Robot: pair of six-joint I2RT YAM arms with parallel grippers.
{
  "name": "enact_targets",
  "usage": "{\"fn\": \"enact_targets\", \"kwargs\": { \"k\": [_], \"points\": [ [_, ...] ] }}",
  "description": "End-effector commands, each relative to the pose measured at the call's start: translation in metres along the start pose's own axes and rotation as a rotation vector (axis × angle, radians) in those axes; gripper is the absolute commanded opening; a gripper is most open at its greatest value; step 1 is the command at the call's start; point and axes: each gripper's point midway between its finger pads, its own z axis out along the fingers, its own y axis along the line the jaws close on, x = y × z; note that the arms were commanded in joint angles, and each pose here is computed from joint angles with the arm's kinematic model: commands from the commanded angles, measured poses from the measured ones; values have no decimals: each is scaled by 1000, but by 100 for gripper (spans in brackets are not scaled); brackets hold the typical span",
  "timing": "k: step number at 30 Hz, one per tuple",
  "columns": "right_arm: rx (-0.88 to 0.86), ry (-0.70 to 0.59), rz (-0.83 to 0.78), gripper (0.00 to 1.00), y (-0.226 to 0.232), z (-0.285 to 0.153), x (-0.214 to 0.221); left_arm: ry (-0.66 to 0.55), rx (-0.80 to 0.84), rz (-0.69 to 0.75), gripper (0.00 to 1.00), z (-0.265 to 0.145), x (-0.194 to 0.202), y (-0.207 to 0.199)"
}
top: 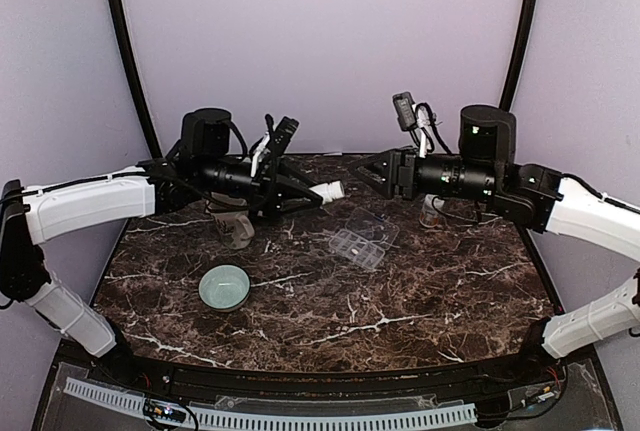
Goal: Sort the pills into containers
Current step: Unscrew the lid of the pill bottle.
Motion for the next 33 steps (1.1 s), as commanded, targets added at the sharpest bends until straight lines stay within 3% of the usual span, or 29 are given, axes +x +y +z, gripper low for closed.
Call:
{"fn": "enact_targets", "kwargs": {
  "k": [1, 7, 18, 33],
  "points": [
    [-47, -49, 212, 63, -8, -4, -11, -31, -70, 127, 0, -5, -15, -4],
    [-127, -18, 323, 62, -4, 5, -9, 13, -141, 195, 0, 3, -8, 1],
    [-147, 65, 377, 60, -4, 15, 9, 47, -246, 249, 0, 5, -6, 17],
    [-137, 116, 400, 56, -10, 22, 26, 46, -246, 268, 0, 10, -10, 18]
  ]
}}
